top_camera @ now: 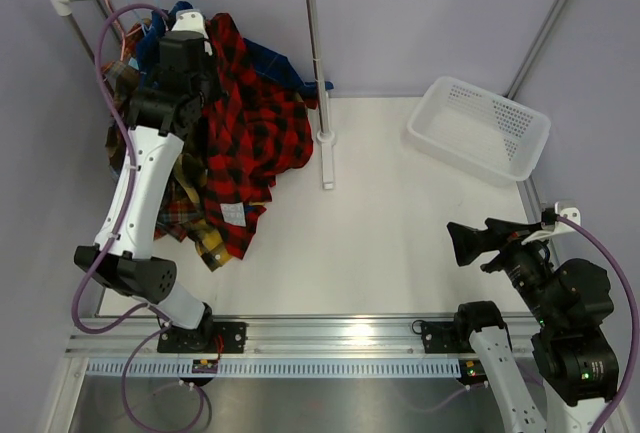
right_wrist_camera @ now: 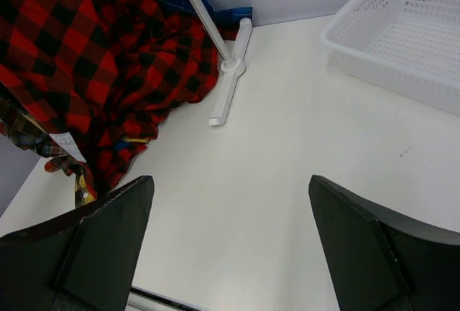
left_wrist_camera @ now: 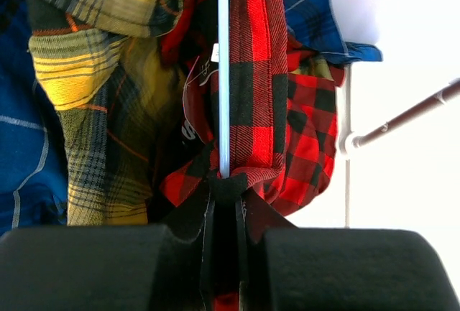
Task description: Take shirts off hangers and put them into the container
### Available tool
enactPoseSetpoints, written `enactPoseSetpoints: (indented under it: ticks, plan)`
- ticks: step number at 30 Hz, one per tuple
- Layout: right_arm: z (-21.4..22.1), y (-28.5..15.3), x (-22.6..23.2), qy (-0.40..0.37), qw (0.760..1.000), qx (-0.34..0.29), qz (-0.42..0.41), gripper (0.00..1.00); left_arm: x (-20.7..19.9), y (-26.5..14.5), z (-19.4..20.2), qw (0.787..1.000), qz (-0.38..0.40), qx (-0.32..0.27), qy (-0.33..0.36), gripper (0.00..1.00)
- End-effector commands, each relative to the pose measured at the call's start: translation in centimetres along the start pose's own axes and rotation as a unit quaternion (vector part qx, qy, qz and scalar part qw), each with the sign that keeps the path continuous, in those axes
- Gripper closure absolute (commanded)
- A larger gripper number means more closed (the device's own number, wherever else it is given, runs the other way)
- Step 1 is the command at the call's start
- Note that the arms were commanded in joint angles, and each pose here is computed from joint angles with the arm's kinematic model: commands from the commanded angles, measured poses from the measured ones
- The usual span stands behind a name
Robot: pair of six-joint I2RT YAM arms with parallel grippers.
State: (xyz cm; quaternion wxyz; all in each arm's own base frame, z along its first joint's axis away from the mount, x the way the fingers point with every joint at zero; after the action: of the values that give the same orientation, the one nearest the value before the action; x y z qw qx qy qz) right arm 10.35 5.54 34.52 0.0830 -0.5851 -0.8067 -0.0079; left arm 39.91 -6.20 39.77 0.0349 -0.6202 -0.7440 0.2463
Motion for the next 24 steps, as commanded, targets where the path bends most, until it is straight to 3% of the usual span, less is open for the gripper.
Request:
enactPoseSetpoints:
  ticks: [1,5,11,24]
  plan:
    - [0.2,-0.3,0.8,0.002,1.0,0.002,-0.026,0.01,-1.9,-6.2,-6.5,0.989,0.092,-0.113,-0.016,1.0]
    - [0.4,-0.4,0.9,0.005,1.0,0.005,-0.028,0.0,-2.2,-8.8,-7.8,0.982,0.122,-0.139,-0.021,1.0]
    - [0.4,-0.4,0.9,0.005,1.0,0.004,-0.028,0.01,-2.3,-12.2,-7.0,0.975,0.173,-0.136,-0.02,1.0]
    - [1.3,0.6,-0.1,0.026,0.999,0.025,0.002,0.0,-0.6,-17.3,2.7,0.956,0.289,-0.047,0.015,1.0]
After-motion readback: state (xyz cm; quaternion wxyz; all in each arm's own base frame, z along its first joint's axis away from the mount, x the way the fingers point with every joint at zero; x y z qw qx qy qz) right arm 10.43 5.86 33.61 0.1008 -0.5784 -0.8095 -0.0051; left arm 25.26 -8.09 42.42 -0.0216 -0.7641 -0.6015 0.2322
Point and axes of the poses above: each gripper's point midway between its finger pads, its own y axis out along the fingers, its own x axis along the line the jaws close on, z = x × y, the point moved 3 cm from there along -y, back along the fingers, and after that the axes turned 12 degrees about -y, right-handed, at the moved point
